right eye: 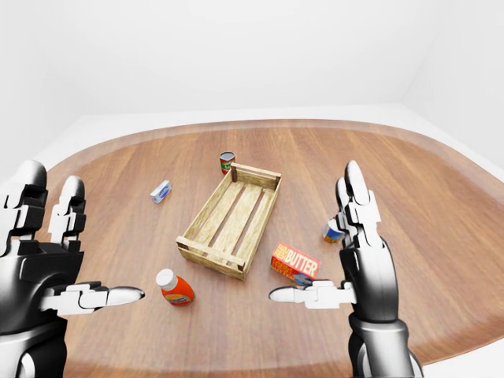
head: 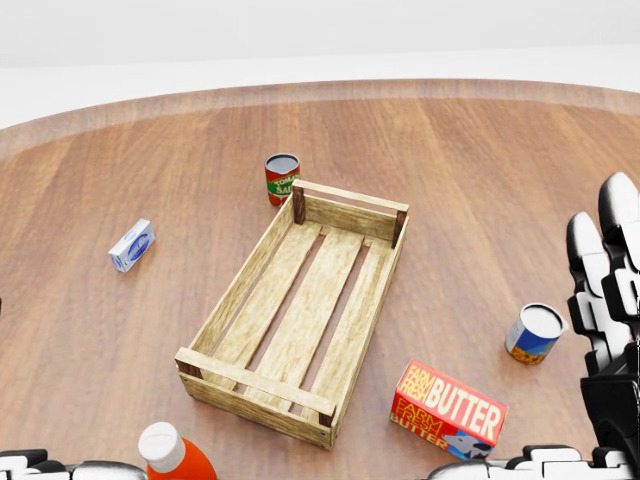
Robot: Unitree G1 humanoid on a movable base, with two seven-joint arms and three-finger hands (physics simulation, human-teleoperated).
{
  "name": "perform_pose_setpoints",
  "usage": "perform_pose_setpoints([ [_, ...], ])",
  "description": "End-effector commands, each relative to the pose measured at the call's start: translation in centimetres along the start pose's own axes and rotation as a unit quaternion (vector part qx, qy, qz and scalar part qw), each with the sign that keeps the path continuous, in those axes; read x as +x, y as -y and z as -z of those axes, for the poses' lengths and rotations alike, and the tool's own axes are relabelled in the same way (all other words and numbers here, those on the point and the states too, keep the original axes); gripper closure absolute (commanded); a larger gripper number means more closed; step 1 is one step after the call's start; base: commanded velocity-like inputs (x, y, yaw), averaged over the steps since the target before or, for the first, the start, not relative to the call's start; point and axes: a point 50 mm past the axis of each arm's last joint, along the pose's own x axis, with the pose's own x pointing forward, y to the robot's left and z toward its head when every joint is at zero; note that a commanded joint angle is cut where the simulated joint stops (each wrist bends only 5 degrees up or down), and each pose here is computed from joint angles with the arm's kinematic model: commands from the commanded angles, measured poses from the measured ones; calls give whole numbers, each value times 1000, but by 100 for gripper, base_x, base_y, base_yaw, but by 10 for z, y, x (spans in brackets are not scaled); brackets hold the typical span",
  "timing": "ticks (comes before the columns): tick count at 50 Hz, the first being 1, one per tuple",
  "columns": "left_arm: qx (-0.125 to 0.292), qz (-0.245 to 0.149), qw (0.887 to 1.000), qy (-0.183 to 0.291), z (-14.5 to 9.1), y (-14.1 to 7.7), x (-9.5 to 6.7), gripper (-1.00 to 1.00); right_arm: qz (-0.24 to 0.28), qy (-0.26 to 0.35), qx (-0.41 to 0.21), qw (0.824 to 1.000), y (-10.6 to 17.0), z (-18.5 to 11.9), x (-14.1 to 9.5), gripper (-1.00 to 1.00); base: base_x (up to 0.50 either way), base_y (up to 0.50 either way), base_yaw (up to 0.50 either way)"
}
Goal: Pick up the butter and put it in the tray.
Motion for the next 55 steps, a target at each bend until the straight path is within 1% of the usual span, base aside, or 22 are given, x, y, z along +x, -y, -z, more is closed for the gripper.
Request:
perform_pose_setpoints([
  [1,0,-1,1000,3,-1,-1,0,-100,11,-74,-58,995,28,15,-21,-98,0,0,0],
  [2,0,-2,1000,3,-1,-2,0,-100,19,-92,-58,994,32,20,-26,-98,0,0,0],
  [4,-1,-2,1000,3,-1,-1,0,-100,21,-106,-59,992,36,25,-29,-98,0,0,0],
  [9,-2,2,1000,-2,0,0,-1,-100,24,-130,-75,988,44,35,-30,-98,0,0,0],
  [10,-2,2,1000,3,-2,0,-1,-100,29,-159,-73,984,51,51,-29,-98,0,0,0],
  [16,-1,1,1000,7,-3,-1,0,-100,25,-186,-70,980,52,70,-26,-98,0,0,0],
  [17,-1,-2,1000,15,-6,-3,0,-100,-12,-306,-79,949,54,123,-40,-98,0,0,0],
  [18,-1,-2,1000,15,-6,-3,0,-100,-19,-317,-78,945,54,127,-42,-98,0,0,0],
  [22,-1,-2,1000,14,-6,-2,0,-100,-22,-325,-80,942,54,131,-43,-98,0,0,0],
  [26,-1,-2,1000,13,-5,-2,0,-100,-24,-316,-83,945,52,128,-39,-98,0,0,0],
  [34,-1,-3,1000,14,-5,-3,0,-100,-35,-322,-84,942,47,134,-36,-98,0,0,0],
  [40,-1,-3,1000,14,-5,-3,1,-100,-36,-322,-88,942,49,136,-34,-98,0,0,0],
  [44,-1,-3,1000,13,-5,-3,1,-100,-43,-312,-90,945,47,134,-28,-98,0,0,0],
  [48,-1,-3,1000,11,-4,-3,1,-100,-46,-316,-94,943,46,140,-22,-98,0,0,0],
  [55,0,-3,1000,14,-5,-3,0,-100,-60,-311,-97,943,42,141,-17,-98,0,0,0],
])
